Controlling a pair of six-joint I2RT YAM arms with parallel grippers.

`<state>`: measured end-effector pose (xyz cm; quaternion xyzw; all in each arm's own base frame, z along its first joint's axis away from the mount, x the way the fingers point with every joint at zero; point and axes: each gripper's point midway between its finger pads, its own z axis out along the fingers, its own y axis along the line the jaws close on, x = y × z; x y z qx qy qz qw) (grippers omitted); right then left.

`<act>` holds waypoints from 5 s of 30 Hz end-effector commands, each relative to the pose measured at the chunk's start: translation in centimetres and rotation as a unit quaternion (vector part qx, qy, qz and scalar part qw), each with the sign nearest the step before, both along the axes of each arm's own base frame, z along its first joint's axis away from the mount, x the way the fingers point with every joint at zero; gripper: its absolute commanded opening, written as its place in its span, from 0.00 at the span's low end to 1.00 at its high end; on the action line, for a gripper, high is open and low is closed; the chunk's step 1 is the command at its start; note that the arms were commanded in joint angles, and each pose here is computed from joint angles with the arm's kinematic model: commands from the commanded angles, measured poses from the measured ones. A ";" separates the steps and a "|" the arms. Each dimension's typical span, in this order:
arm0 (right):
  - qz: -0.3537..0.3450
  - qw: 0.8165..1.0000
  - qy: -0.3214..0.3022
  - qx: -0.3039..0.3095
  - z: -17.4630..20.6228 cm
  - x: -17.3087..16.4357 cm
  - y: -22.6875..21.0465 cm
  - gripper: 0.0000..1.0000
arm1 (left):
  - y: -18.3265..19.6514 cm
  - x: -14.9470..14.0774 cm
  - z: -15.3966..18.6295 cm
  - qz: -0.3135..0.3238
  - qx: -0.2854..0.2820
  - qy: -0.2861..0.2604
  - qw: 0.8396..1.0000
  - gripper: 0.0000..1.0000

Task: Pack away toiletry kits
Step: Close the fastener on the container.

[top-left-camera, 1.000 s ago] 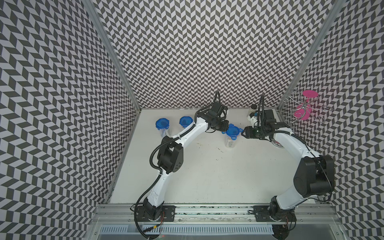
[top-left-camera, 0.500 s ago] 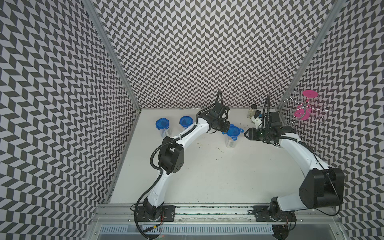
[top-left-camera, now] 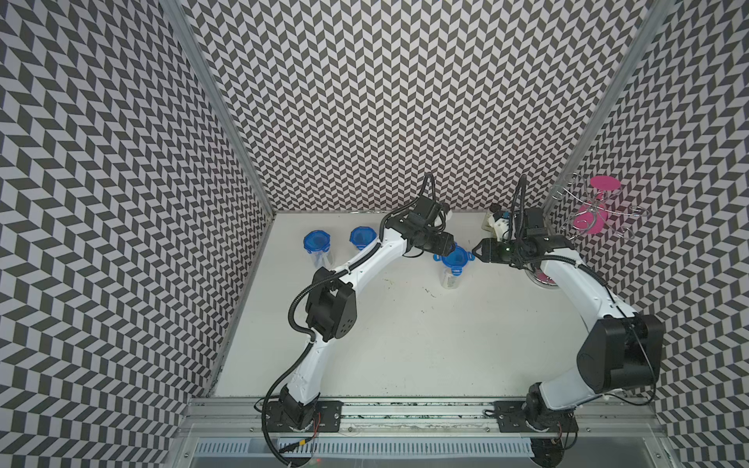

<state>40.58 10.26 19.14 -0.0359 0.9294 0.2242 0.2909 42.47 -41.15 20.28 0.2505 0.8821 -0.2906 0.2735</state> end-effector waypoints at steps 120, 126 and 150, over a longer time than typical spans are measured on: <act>0.036 0.999 0.005 -0.001 -1.8 -0.6 0.6 0.53 | 0.3 -1.7 -2.4 -0.002 0.066 0.002 0.998 0.40; 0.035 0.999 0.009 -0.002 -2.3 -0.3 0.6 0.51 | -0.2 -0.9 -2.9 -0.004 0.068 -0.004 0.998 0.36; 0.023 0.999 0.016 -0.030 -2.5 0.0 0.0 0.52 | 0.0 1.3 -1.2 0.015 0.066 -0.045 0.997 0.37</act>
